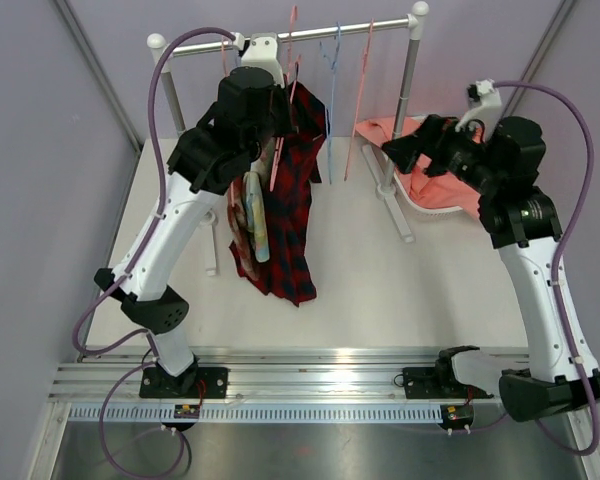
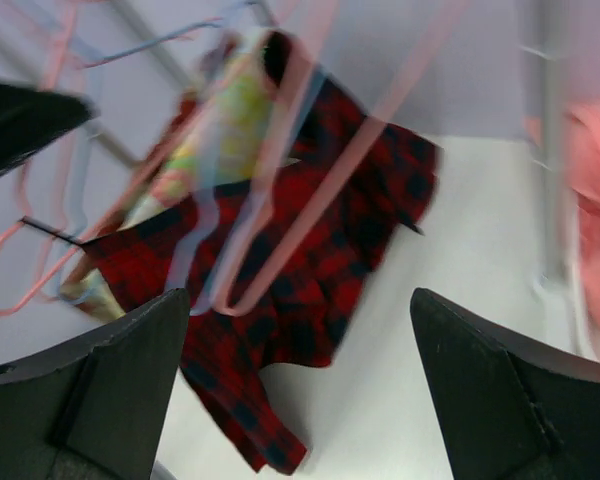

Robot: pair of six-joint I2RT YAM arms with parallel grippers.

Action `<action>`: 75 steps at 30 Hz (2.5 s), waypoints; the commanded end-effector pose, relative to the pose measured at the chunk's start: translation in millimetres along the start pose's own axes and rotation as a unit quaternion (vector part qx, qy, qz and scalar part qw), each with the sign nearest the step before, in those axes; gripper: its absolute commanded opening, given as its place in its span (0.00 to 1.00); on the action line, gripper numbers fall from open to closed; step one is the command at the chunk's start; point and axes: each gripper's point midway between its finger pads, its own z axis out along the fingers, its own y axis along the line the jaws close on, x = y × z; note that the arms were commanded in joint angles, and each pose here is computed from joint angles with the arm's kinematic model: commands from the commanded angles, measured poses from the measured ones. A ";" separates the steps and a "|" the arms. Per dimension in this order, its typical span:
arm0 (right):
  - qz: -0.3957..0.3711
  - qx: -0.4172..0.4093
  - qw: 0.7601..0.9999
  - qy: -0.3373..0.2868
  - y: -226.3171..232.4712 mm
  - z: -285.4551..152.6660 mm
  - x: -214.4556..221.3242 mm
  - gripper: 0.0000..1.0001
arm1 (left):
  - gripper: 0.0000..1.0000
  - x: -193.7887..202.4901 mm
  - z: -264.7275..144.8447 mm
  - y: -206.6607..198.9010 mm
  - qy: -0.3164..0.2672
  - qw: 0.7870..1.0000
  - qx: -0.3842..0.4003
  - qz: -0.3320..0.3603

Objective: Remove the skirt from the hanger

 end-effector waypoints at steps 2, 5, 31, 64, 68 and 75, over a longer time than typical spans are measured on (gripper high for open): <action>-0.082 -0.091 0.992 -0.023 97.8 4.4 -36.0 0.99 | 0.00 -61.7 -43.9 -28.3 -0.089 0.994 0.057 -0.024; -0.077 -0.115 0.990 -0.018 131.6 3.9 -32.3 1.00 | 0.00 -65.5 -50.6 -30.0 -0.094 0.993 0.061 -0.038; -0.053 -0.003 0.997 0.056 190.4 81.3 136.0 0.86 | 0.00 -88.4 -67.5 -26.1 -0.163 0.972 0.057 -0.159; -0.043 -0.126 0.991 0.031 263.2 -57.6 45.9 0.00 | 0.00 -42.9 -6.4 -39.2 -0.205 0.959 -0.059 -0.186; -0.034 -0.137 0.989 0.049 263.0 -74.2 53.8 0.00 | 0.00 -56.7 -5.2 -35.0 -0.226 0.954 -0.080 -0.178; -0.049 -0.107 0.991 0.071 241.9 -73.2 80.2 0.00 | 0.00 -85.9 -28.3 -33.1 -0.235 0.959 -0.063 -0.146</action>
